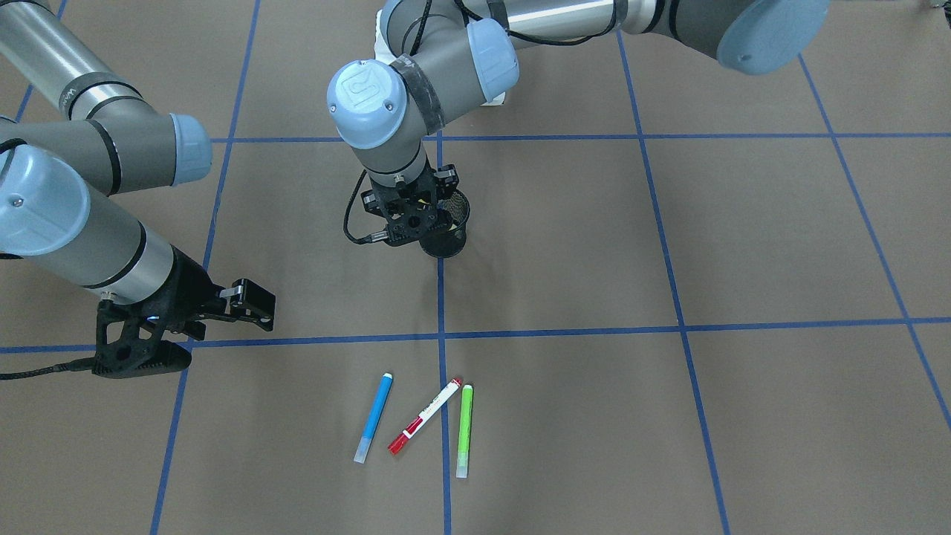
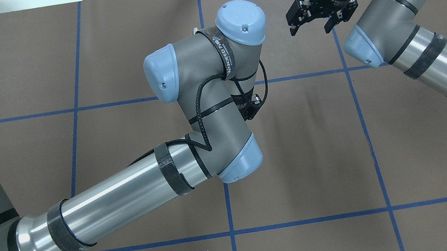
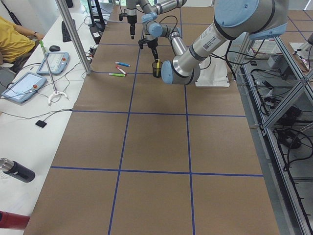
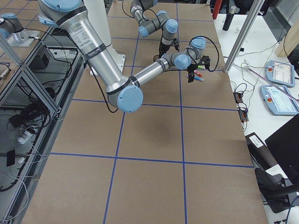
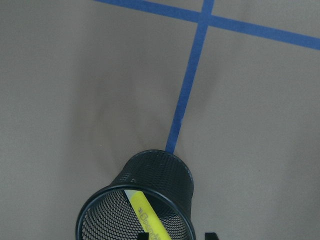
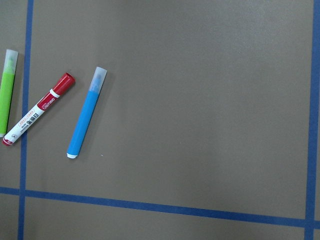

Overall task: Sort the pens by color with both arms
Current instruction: 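Position the left gripper above the cup over the yellow highlighter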

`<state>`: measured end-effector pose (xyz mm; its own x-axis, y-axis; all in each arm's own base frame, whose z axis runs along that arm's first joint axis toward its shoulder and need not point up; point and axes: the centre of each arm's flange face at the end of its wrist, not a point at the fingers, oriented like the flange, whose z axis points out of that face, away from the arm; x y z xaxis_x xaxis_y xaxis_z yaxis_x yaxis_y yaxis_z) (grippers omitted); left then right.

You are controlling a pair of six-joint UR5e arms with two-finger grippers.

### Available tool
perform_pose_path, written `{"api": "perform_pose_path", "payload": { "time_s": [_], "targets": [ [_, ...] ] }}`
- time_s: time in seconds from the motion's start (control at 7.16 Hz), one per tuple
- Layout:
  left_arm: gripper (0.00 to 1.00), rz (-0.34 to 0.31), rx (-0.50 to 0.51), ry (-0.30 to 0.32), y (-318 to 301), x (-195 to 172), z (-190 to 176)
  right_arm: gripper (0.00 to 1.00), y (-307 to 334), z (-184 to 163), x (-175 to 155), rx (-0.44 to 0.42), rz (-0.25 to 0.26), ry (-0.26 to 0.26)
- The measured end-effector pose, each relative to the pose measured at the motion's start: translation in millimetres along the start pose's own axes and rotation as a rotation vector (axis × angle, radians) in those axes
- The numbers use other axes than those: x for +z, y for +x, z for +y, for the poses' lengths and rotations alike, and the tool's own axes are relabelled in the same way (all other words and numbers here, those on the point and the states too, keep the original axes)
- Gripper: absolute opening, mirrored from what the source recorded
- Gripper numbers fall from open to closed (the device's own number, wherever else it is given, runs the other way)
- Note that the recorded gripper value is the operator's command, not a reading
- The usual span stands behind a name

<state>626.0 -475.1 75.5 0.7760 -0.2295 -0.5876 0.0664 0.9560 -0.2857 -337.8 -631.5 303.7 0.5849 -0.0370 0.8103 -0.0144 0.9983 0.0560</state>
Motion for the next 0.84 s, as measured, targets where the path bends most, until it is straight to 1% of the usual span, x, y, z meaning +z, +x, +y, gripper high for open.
{"api": "perform_pose_path", "payload": {
  "time_s": [0.28, 0.7, 0.84],
  "targets": [
    [0.41, -0.008, 0.002, -0.006, 1.2, 2.5, 5.1, 0.99, 0.1, 0.5, 1.1, 0.0, 0.002, 0.0],
    [0.21, -0.018, -0.001, -0.009, 0.9, 3.5, 7.0, 0.99, -0.9, 0.9, 1.7, -0.002, 0.002, 0.0],
    [0.2, -0.017, 0.0, -0.009, 0.8, 3.1, 7.3, 0.99, -1.2, 0.8, 1.6, -0.002, 0.002, 0.0]
  ]
}}
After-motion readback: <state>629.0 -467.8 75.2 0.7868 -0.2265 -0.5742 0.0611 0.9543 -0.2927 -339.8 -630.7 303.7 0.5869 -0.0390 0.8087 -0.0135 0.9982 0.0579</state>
